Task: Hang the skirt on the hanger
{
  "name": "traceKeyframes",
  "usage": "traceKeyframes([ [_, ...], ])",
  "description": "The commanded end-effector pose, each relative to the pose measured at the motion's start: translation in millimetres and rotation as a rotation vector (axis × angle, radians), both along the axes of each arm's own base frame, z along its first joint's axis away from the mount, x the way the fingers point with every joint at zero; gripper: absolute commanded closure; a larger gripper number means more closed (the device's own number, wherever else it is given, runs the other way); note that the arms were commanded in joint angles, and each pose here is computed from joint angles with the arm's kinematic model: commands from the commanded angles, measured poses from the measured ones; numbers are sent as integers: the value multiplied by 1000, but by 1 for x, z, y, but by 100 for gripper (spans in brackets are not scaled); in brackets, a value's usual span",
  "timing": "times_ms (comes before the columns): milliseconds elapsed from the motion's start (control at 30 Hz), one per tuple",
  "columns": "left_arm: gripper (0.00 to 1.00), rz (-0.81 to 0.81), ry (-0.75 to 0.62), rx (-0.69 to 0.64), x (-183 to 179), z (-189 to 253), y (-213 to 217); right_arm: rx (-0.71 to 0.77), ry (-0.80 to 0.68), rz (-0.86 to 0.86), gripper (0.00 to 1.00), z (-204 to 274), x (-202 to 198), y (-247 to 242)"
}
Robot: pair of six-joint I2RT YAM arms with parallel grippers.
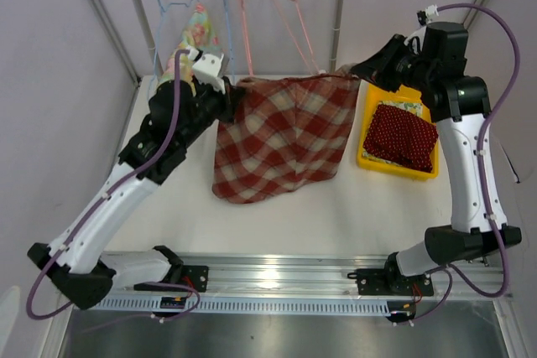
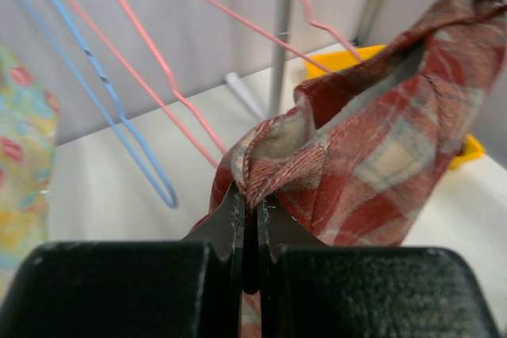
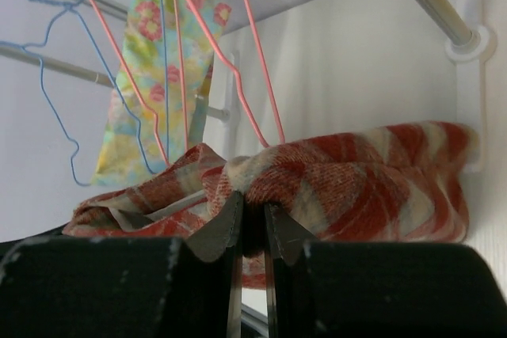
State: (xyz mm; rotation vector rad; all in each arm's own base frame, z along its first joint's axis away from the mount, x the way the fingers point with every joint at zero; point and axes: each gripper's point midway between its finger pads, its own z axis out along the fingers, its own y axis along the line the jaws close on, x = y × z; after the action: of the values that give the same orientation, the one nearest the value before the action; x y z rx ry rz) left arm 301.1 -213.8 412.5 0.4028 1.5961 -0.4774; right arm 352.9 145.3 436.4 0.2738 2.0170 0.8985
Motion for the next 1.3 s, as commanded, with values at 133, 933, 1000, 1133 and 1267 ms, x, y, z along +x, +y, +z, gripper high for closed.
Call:
traceKeyframes([
  [133,100,92,-6,67,64,44,28,126,-109,-9,100,32,62,8],
  [933,45,-106,757,-51,-127,-269,8,186,373,-122,24,-278,-150,38],
  [1000,39,-117,745,-86,-135,-267,11,122,373,-146,21,-289,-159,30],
  [1133,33,-71,740,-133,-138,-256,21,26,377,-198,20,-299,-164,13],
  [1267,33,66,731,-185,-129,-254,37,-65,334,-238,20,-290,-156,0],
])
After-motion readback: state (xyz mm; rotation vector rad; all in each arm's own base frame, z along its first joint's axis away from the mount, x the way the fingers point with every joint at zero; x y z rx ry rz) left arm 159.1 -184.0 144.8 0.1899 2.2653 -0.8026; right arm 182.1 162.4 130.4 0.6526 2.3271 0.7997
